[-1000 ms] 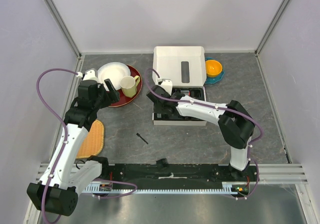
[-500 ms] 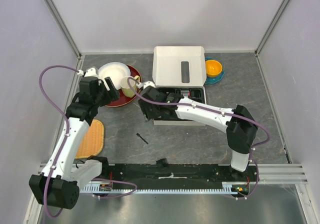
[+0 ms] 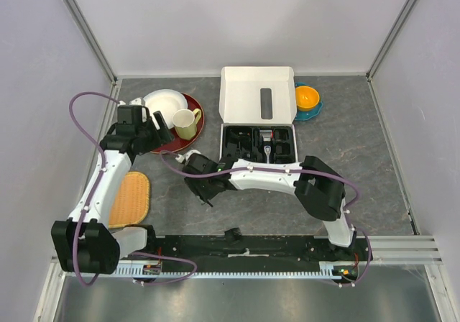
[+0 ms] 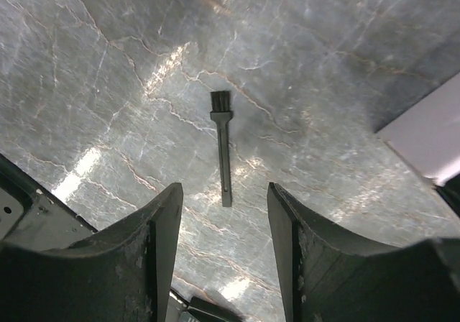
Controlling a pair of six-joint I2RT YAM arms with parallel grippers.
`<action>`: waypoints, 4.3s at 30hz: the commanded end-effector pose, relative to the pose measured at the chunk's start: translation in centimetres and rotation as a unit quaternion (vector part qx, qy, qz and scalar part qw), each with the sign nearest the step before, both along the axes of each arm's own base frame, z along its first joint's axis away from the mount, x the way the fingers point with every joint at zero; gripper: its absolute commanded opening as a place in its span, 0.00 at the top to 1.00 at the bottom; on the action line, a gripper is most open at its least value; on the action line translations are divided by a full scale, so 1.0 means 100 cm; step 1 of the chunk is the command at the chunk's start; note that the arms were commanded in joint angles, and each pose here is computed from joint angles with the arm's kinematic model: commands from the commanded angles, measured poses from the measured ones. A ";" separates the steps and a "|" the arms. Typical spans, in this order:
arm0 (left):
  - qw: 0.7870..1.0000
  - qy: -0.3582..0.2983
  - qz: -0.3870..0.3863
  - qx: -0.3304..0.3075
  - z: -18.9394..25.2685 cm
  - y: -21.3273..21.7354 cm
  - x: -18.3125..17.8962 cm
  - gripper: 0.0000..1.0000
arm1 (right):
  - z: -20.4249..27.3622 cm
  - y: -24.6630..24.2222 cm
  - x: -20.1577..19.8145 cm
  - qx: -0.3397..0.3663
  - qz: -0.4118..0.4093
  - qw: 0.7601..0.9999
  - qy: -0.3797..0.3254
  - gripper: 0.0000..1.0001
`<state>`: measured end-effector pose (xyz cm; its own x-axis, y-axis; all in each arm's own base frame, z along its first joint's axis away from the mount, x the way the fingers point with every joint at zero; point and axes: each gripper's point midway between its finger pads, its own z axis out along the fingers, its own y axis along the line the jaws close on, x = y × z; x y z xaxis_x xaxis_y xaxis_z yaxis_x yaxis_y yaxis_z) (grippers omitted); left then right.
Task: Sort the hair-cutting tools
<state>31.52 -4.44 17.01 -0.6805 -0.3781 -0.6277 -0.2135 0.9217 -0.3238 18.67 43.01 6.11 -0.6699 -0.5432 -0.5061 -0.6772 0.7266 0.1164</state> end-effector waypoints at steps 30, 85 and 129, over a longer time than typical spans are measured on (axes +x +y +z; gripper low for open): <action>0.994 -0.028 0.003 -0.102 0.021 0.011 0.013 0.23 | -0.061 -0.021 -0.013 -0.137 -0.063 0.988 0.039 0.74; 0.992 -0.027 -0.012 -0.122 0.018 0.003 0.011 0.24 | 0.065 -0.103 0.131 0.066 -0.386 0.914 -0.103 1.00; 0.992 -0.027 -0.015 -0.122 0.017 0.003 0.010 0.24 | 0.023 -0.109 0.127 0.027 -0.391 0.916 -0.088 1.00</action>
<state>32.26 -4.01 17.45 -0.6916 -0.4871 -0.5334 -0.1869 0.8339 -0.5192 30.83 31.73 7.90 -0.7630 0.0712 -0.6425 0.0249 0.9964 0.0809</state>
